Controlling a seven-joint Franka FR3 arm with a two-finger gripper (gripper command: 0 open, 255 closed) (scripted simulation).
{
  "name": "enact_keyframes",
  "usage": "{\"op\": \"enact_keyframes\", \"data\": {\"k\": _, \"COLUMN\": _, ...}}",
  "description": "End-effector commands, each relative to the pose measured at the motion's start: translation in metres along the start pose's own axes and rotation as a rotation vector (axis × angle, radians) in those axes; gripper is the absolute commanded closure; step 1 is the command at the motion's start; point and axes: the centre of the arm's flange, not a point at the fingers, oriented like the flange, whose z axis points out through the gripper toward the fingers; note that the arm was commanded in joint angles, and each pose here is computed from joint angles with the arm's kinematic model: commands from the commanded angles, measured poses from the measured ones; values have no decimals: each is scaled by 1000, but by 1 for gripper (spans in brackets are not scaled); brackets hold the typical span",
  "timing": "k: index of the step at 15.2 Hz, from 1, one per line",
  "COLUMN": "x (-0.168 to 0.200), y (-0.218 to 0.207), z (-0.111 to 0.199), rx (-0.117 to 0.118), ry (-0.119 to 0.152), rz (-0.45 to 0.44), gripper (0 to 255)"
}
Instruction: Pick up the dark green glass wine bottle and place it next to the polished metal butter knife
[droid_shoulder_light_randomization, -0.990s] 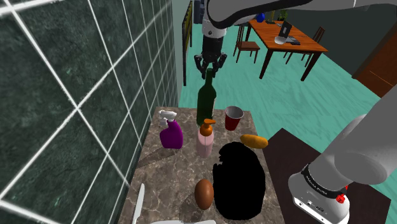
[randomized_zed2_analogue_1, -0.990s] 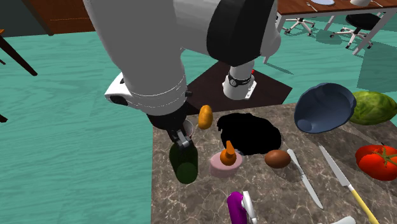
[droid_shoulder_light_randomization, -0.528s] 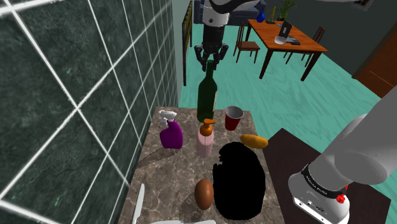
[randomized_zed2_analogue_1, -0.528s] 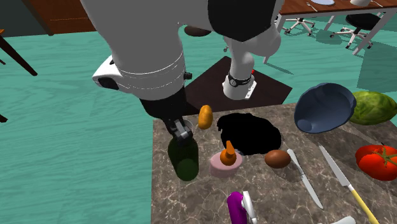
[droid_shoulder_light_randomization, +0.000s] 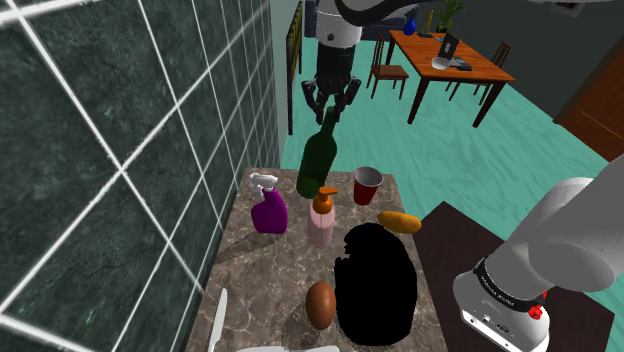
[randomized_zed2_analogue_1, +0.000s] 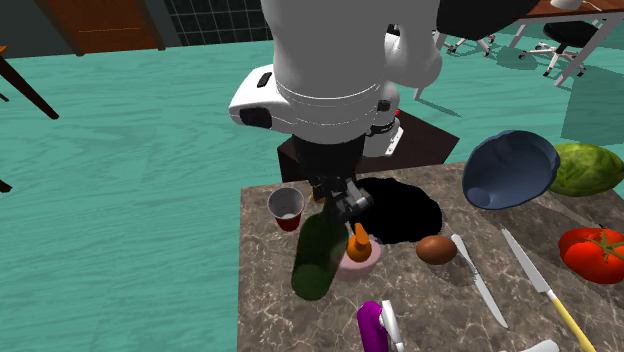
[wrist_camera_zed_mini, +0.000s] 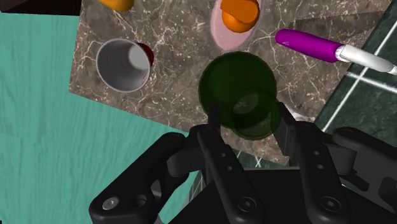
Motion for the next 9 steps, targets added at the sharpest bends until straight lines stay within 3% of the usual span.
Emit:
{"op": "enact_keyframes", "data": {"k": 1, "x": -22, "y": -17, "z": 3, "rx": 0, "ry": 0, "rz": 1, "gripper": 255}}
{"op": "enact_keyframes", "data": {"k": 9, "x": -113, "y": -71, "z": 8, "rx": 0, "ry": 0, "rz": 1, "gripper": 255}}
